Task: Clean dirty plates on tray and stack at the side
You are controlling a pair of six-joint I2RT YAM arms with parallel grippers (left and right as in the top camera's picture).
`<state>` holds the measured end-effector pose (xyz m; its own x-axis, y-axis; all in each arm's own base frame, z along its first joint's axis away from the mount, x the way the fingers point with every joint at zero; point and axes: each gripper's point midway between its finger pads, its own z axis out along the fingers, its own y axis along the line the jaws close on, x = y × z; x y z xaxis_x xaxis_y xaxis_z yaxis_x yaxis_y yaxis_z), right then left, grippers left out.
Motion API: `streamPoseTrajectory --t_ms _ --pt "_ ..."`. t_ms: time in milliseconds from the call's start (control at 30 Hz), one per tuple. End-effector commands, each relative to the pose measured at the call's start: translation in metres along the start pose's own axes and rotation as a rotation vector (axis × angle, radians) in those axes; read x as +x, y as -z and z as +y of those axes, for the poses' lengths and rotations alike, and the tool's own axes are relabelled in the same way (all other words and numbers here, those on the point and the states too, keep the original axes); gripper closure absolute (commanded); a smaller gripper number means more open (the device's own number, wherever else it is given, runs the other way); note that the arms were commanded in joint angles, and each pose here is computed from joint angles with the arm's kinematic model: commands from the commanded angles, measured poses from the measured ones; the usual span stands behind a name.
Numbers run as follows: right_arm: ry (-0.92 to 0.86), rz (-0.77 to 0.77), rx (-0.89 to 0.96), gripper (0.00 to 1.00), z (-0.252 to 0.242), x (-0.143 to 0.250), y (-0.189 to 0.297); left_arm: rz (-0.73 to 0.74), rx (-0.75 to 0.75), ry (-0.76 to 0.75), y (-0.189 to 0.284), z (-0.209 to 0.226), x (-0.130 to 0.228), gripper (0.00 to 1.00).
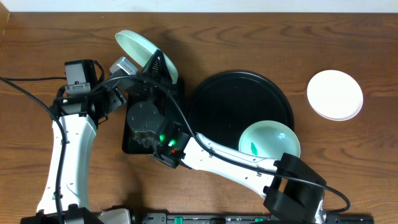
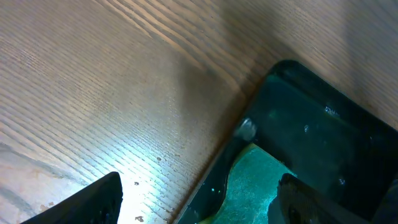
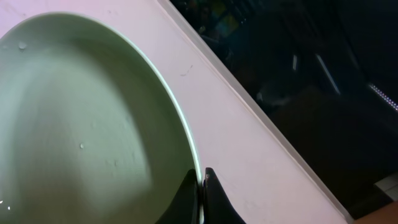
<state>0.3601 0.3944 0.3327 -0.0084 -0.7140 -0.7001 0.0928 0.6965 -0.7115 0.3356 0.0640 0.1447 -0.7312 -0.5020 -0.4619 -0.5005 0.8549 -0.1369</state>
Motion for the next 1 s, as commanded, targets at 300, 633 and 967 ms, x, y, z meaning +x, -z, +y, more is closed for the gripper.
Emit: streamPoseTrajectory --t_ms 300,633,967 --pt "-0.025 -0.008 0.003 0.99 -0.007 -0.008 0.004 -0.021 -0.005 0.007 0.004 0.000 -0.007 0.20" --pt "-0.007 0.040 0.014 0.99 -0.005 0.003 0.004 -0.020 -0.005 0.008 0.004 0.000 -0.006 0.20" --pt "-0.027 0.102 0.028 0.99 -0.001 0.018 0.005 -0.021 -0.005 0.007 0.004 0.000 -0.007 0.20"
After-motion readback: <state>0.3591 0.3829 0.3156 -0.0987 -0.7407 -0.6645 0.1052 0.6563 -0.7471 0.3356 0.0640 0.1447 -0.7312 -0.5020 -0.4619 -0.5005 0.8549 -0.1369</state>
